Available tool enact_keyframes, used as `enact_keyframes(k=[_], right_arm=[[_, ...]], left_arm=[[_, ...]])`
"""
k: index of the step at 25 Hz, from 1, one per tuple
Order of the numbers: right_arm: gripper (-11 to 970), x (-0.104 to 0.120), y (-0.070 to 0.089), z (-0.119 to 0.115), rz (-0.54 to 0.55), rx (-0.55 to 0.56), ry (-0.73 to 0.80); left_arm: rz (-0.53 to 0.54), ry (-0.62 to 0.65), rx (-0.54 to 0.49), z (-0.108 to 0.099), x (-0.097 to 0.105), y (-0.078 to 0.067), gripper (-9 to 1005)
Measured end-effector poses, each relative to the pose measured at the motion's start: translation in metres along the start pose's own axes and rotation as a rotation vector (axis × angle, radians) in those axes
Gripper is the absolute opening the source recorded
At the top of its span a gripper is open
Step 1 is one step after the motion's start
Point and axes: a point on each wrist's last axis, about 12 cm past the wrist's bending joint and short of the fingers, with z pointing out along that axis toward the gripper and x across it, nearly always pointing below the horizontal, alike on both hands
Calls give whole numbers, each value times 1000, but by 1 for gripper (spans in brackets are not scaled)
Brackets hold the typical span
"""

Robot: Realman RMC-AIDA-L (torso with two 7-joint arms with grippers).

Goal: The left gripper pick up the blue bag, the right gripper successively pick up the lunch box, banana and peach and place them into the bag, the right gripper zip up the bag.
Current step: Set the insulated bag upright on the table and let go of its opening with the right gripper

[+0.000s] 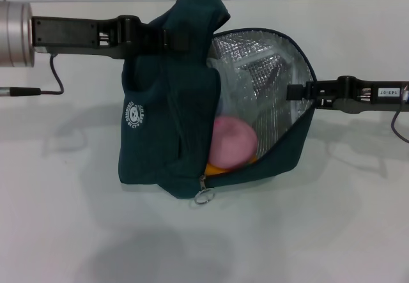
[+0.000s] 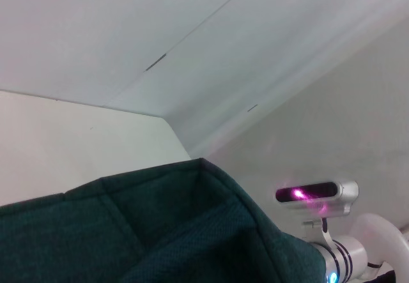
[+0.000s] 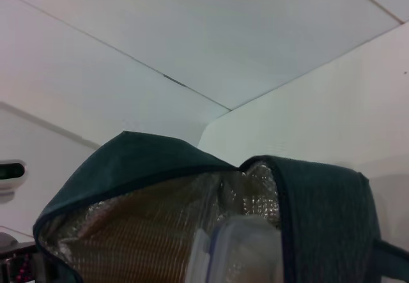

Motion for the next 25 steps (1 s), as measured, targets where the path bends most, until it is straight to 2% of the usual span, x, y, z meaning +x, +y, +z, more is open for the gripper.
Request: enact_keyframes(k=[11,15,21,22,25], right_arm=[[149,0,2,-2,-3,-31,-20],[113,-4,8,-5,-29,-78,-58],[59,-25,27,-26,-111,-182,-121],[50,-29,30,-30,-126,-188,-121],[30,-38,37,-36,-149,-184,-114]], left_arm=[[3,5,1,1,0,0,44],[1,9,1,1,0,-1,44],[-16,37,29,2,-5,-7,44],[-32,49,68,6,-5,-10,44],[-65,59,95,11,-2,-8,44]])
